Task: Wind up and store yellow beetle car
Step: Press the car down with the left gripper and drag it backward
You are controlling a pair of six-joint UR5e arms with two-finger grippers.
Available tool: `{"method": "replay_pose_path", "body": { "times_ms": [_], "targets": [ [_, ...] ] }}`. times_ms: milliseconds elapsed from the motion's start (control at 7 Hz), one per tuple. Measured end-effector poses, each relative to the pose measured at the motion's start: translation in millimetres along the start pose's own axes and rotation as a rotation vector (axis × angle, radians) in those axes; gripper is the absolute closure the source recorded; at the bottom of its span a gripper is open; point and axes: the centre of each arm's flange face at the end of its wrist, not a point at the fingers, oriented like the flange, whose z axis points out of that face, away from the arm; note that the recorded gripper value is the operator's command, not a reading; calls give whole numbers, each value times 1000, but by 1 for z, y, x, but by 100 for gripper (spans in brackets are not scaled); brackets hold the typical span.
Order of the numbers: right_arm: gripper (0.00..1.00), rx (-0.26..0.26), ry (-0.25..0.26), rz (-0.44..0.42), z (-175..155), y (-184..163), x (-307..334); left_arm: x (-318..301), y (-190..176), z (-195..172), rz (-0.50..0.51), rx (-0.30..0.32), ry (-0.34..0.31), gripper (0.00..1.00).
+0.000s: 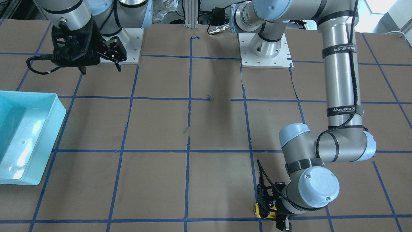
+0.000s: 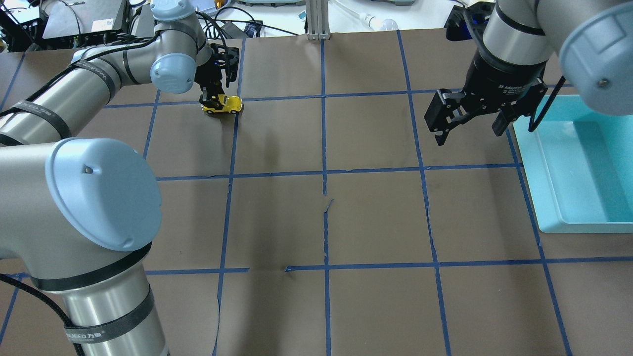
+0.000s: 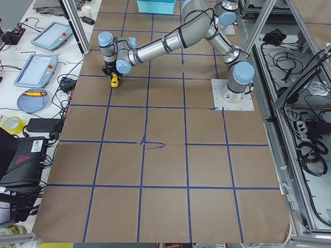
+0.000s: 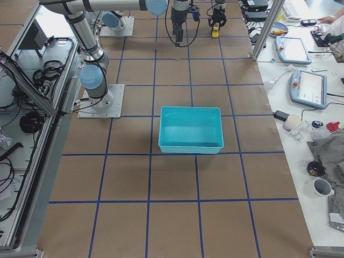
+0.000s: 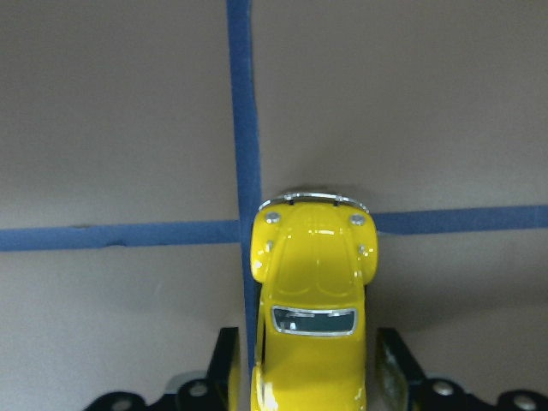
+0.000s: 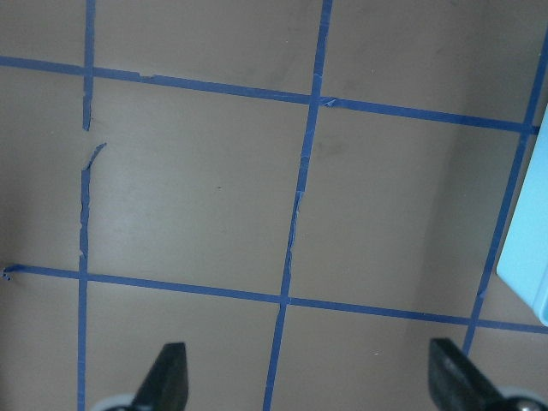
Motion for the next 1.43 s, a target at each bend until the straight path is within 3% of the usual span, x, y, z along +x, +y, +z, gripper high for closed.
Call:
{"method": "replay_pose_path", "body": {
  "times_ms": [1429],
  "targets": [
    [0,-1,20,-3,2,-2,2,2,4,2,51,-6,-14,100]
  ]
}}
